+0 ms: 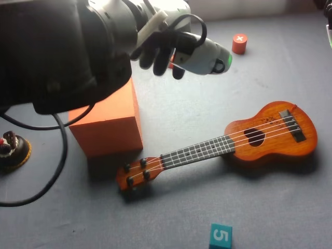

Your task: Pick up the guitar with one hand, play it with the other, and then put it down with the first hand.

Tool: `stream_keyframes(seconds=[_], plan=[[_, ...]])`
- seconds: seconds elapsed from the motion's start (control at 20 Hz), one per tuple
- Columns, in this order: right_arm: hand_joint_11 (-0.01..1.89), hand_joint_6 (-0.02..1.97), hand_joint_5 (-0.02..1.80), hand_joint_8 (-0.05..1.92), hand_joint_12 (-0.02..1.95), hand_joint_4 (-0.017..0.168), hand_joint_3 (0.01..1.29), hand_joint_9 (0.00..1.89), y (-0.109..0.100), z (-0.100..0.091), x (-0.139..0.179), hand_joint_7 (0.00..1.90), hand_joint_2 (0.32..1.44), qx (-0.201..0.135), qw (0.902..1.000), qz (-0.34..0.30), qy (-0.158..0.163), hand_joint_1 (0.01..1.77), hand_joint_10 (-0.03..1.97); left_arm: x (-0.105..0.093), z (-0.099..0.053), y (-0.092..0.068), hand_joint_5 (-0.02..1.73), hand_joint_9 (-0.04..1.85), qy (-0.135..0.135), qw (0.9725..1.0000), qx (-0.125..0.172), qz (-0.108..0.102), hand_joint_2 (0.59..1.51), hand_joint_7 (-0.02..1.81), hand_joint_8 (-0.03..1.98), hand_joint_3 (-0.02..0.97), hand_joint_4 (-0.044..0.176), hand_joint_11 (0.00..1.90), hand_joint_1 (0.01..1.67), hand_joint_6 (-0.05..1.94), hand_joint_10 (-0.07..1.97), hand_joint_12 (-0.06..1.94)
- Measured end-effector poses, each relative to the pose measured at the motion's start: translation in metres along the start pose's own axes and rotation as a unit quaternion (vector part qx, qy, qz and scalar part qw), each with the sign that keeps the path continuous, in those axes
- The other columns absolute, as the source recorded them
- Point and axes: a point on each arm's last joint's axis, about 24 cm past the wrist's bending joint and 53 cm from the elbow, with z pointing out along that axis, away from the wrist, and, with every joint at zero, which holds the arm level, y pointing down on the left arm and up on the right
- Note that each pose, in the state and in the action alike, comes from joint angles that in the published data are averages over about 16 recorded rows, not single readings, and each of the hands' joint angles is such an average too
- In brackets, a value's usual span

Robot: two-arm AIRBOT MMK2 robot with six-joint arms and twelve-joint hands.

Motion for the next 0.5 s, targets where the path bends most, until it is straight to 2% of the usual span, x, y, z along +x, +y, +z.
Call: stream_keyframes(seconds=[0.1,0.2,0.5], plan=[[0.34,1.4,0.49,1.46,1.9,-0.002,0.02,0.47,0.0,0.0,0.0,0.64,1.33,-0.001,1.0,0.0,0.0,0.29,1.81,-0.006,-0.003,-0.002,0.83,0.89,-0.003,1.0,0.002,0.0,1.25,0.93,1.46,-0.004,0.003,0.69,0.06,1.03,1.74,1.91],[0.39,1.47,0.52,1.59,1.92,-0.002,0.02,0.51,0.0,0.0,0.0,0.66,1.34,-0.001,1.0,0.0,0.0,0.31,1.87,-0.011,-0.004,-0.003,0.84,0.93,-0.005,1.0,0.003,0.001,1.273,0.96,1.5,-0.004,0.003,0.74,0.07,1.13,1.77,1.93],[0.42,1.49,0.55,1.66,1.92,-0.002,0.02,0.54,0.001,0.0,0.0,0.69,1.36,-0.001,1.0,-0.001,0.0,0.32,1.9,-0.016,-0.007,-0.005,0.81,0.95,-0.007,1.0,0.005,0.0,1.311,0.94,1.57,-0.004,0.004,0.8,0.1,1.23,1.83,1.93]])
